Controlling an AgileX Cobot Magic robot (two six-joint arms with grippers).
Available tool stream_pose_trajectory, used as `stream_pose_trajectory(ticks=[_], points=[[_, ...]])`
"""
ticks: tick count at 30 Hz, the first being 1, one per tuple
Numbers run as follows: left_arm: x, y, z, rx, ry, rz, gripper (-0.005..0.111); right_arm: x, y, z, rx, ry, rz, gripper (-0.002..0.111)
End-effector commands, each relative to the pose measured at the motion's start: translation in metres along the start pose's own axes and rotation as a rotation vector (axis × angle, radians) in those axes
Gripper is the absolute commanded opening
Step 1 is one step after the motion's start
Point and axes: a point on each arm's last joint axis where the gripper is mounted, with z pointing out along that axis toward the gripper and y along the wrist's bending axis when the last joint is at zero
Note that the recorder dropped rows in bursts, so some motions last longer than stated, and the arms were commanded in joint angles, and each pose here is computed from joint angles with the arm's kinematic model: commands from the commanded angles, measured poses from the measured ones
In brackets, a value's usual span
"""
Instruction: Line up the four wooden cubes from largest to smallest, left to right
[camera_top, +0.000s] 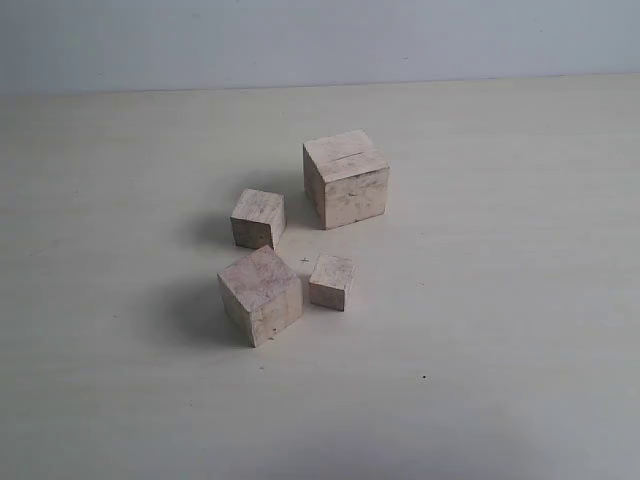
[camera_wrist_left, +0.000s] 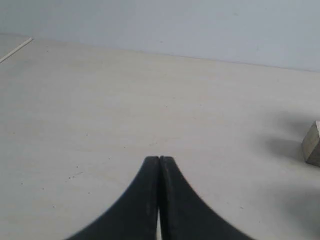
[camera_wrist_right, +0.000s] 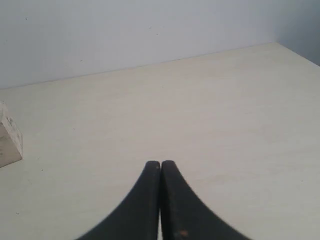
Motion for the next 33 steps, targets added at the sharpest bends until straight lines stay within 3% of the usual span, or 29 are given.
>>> stream_pose_trajectory(ticks=[1,13,21,30,33], points=[[0.000,0.000,0.000,0.005,-0.011,0.003,0.000,0.001,0.000,0.000,-0.002,-0.006,-0.006,0.000],[0.000,0.000,0.000,0.005,-0.011,0.003,0.000,-0.001,0.000,0.000,-0.004,-0.028,-0.008,0.000],[0.000,0.000,0.000,0.005,-0.011,0.003,0.000,-0.029,0.004,-0.005,-0.046,-0.335,-0.012,0.000],[0.000,0.000,0.000,0.005,-0.011,0.003,0.000,-0.036,0.005,-0.008,-0.058,-0.418,-0.008,0.000],[0.000,0.000,0.000,0.005,-0.011,0.003,0.000,-0.046,0.006,-0.013,-0.079,-0.547,0.009,0.000]])
